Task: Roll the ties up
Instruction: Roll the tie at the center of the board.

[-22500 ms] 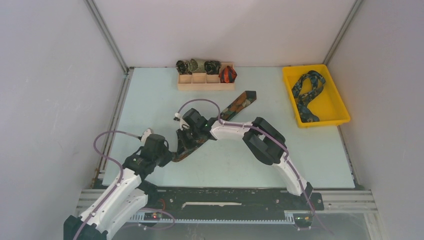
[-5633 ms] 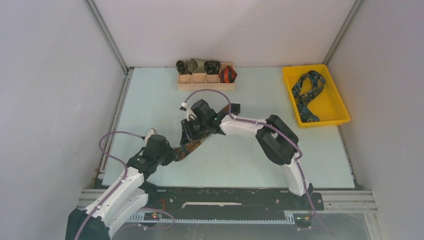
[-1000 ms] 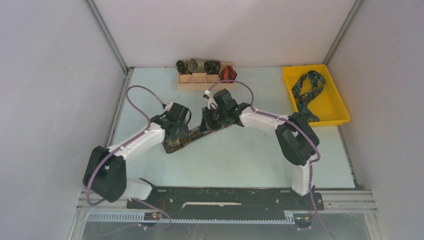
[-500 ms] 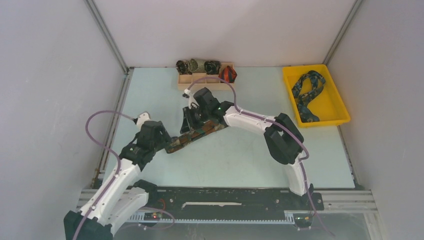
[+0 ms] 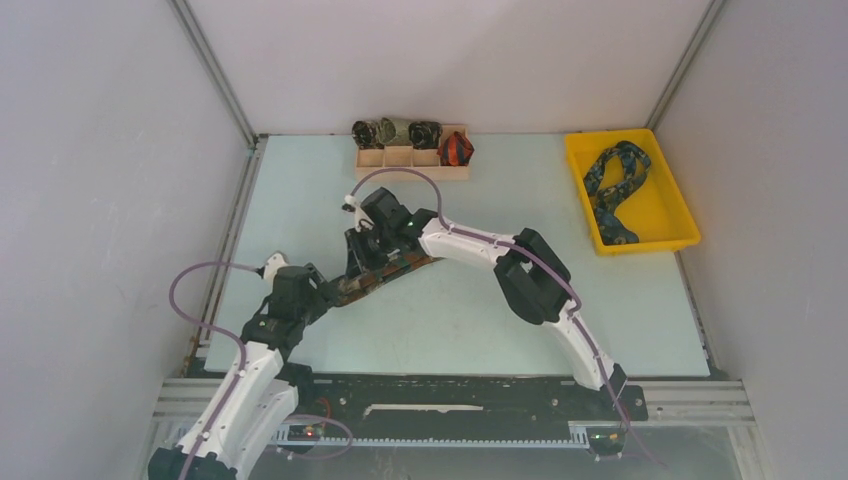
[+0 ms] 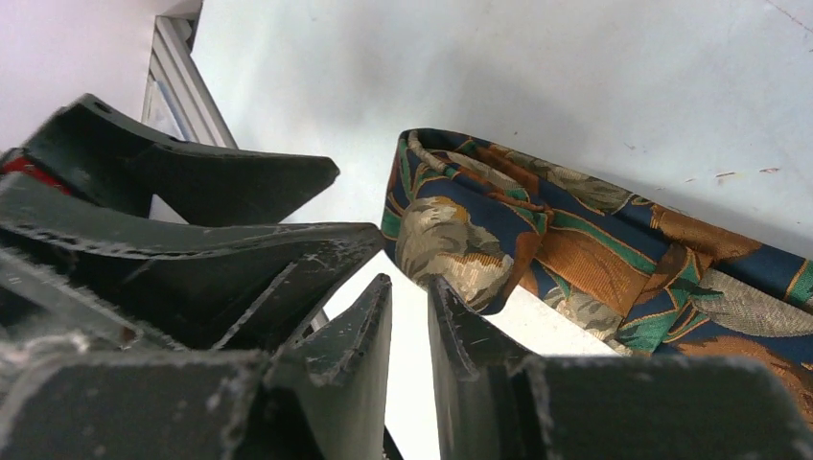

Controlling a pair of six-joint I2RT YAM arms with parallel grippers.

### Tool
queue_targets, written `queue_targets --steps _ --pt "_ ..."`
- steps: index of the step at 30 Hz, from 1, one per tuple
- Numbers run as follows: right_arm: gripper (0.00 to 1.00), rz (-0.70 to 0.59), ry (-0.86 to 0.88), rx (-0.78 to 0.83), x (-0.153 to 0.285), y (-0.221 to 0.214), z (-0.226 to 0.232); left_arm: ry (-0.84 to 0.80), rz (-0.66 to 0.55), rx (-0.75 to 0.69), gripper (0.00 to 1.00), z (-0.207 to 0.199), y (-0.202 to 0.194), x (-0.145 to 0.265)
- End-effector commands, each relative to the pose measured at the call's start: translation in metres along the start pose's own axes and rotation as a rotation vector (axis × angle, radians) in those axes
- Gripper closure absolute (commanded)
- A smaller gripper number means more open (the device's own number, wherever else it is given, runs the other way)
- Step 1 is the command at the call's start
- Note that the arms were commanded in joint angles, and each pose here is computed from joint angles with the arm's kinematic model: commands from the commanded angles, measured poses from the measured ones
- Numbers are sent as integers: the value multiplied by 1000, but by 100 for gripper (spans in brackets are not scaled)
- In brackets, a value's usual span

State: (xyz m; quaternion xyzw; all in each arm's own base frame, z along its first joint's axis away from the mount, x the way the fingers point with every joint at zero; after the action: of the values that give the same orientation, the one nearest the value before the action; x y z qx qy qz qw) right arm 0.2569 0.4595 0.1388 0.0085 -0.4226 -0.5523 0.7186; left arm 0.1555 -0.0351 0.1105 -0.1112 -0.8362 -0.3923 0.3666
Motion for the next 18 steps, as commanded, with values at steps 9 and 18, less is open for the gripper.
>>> queue_targets --steps 9,18 --pt "77 27 -3 2 -15 1 -14 -104 -29 18 22 -12 7 -4" --pt "77 53 -23 -28 -21 -10 -36 -147 10 -10 21 -15 2 -13"
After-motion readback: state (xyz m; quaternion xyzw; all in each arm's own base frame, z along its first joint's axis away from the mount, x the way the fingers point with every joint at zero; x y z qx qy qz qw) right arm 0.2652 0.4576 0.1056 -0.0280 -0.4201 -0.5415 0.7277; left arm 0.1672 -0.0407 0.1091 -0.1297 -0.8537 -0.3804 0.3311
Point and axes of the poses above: each gripper's point midway between its finger pads, its own x axis back along the fingers, its own z axis along the line the jaws close on, y = z × x, the point moved 8 cm from there along x, back along the fingers, and after that the axes turned 5 degrees about x, right-handed, at the moved point
